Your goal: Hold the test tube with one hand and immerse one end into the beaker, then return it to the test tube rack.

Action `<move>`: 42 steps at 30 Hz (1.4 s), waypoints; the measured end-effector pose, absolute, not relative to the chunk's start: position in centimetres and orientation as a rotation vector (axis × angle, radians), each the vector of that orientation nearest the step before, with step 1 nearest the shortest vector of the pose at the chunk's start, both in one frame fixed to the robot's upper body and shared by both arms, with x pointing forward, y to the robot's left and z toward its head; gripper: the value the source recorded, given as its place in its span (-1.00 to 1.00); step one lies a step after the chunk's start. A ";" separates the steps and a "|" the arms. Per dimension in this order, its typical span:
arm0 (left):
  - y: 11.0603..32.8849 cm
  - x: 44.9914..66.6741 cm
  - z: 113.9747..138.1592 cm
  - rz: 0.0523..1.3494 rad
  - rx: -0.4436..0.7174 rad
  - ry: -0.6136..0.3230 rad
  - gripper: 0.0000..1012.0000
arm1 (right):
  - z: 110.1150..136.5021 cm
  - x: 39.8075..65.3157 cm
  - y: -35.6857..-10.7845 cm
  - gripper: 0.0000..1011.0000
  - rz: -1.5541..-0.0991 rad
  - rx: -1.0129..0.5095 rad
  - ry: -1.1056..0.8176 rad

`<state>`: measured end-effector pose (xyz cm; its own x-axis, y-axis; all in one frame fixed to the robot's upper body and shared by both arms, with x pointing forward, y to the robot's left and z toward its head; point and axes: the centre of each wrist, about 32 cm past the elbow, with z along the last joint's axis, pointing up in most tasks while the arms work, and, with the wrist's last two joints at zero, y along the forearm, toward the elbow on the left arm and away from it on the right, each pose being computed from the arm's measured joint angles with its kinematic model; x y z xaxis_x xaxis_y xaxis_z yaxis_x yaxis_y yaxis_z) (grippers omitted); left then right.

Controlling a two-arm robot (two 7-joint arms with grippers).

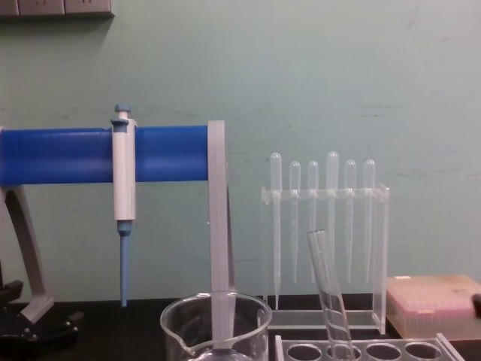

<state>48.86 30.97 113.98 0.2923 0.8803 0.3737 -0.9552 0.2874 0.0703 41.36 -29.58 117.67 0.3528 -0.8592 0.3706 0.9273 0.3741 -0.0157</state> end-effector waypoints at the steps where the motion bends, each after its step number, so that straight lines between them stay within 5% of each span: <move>1: 31.0 48.9 114.0 1.248 0.304 -0.285 0.98 | 117.8 41.1 -29.4 0.98 -1.150 -0.231 -0.313; 9: 31.0 48.9 114.0 1.248 0.304 -0.285 0.98 | 117.9 41.3 -27.1 0.98 -0.968 -0.153 -0.211; 15: 31.0 48.9 114.0 1.248 0.304 -0.285 0.98 | 117.9 43.8 -25.0 0.98 -0.868 -0.133 -0.185; 26: 31.0 48.9 114.0 1.248 0.304 -0.285 0.98 | 117.8 47.7 -23.2 0.98 -0.807 -0.119 -0.087; 36: 31.0 48.9 114.0 1.248 0.304 -0.285 0.98 | 118.4 48.9 -23.0 0.97 -0.794 -0.114 -0.034; 42: 31.0 48.9 114.0 1.248 0.304 -0.285 0.98 | 118.6 49.0 -23.0 0.65 -0.793 -0.137 -0.036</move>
<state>48.86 30.97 113.98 0.2923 0.8803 0.3738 -0.9552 0.2874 0.0703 49.00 -22.96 118.64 0.7015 -0.7077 0.0841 0.7125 0.6932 -0.1091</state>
